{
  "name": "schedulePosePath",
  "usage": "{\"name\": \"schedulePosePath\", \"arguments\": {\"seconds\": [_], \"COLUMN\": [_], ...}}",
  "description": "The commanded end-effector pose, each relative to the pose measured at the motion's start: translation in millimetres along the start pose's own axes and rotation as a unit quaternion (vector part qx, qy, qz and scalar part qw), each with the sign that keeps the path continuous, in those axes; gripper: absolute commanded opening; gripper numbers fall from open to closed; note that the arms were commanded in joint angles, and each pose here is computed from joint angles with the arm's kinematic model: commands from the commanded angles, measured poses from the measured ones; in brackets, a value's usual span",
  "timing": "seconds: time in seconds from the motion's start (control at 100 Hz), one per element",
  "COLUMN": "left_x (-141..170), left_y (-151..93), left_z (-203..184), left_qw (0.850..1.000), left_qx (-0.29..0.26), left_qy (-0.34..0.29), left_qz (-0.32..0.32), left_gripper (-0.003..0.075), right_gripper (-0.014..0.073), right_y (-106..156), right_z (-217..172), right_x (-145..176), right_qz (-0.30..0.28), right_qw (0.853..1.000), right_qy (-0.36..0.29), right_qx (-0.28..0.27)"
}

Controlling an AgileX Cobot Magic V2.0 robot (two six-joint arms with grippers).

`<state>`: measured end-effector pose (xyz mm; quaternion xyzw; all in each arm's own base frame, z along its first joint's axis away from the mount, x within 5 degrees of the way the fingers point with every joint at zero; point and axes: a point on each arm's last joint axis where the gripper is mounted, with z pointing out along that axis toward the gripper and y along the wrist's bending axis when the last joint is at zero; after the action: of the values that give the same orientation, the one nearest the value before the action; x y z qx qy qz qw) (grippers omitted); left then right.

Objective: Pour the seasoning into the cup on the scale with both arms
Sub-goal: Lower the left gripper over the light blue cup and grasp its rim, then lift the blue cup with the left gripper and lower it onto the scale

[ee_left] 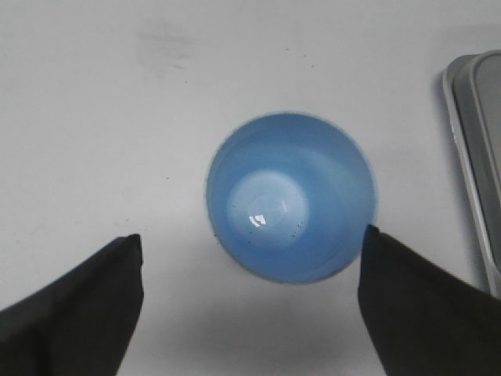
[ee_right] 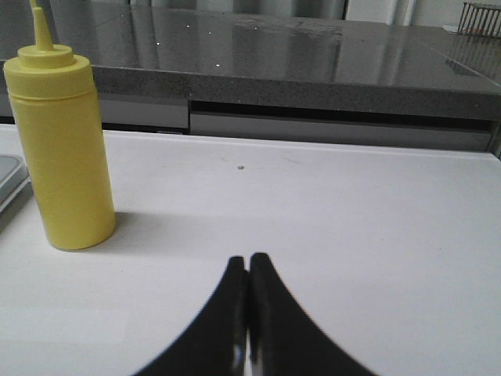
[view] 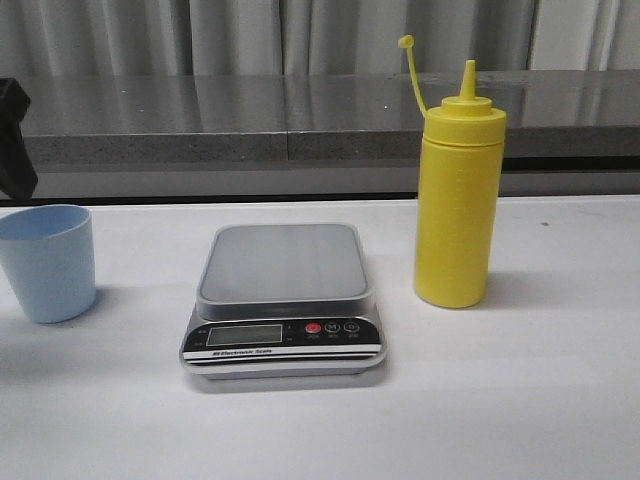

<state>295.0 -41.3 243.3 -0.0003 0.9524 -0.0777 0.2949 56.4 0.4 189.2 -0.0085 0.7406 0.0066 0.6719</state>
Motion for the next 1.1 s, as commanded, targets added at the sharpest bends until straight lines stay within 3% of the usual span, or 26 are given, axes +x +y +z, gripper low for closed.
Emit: {"name": "schedulePosePath", "arguments": {"seconds": [0.0, 0.37, 0.54, 0.82, 1.09], "left_x": [-15.6, -27.0, -27.6, -30.3, -42.9], "left_y": [-0.5, 0.2, 1.0, 1.2, -5.9], "left_z": [-2.6, 28.6, 38.9, 40.0, 29.7], "left_qw": [0.999, 0.999, 1.0, 0.999, 0.999], "left_qx": [0.004, 0.004, 0.002, 0.001, 0.02], "left_qy": [-0.048, -0.026, -0.015, -0.028, -0.009], "left_qz": [-0.014, -0.024, -0.025, -0.025, -0.038], "left_gripper": [0.0546, 0.0523, 0.0362, -0.0015, -0.0018], "right_gripper": [-0.012, -0.012, -0.012, -0.012, -0.012], "right_y": [0.7, 0.7, 0.7, 0.7, 0.7], "right_z": [-1.7, -1.7, -1.7, -1.7, -1.7], "right_x": [-8.1, -8.1, -8.1, -8.1, -8.1], "right_qz": [-0.004, -0.004, -0.004, -0.004, -0.004], "right_qw": [0.999, 0.999, 0.999, 0.999, 0.999], "right_qy": [-0.048, -0.048, -0.048, -0.048, -0.048], "right_qx": [-0.003, -0.003, -0.003, -0.003, -0.003]}}
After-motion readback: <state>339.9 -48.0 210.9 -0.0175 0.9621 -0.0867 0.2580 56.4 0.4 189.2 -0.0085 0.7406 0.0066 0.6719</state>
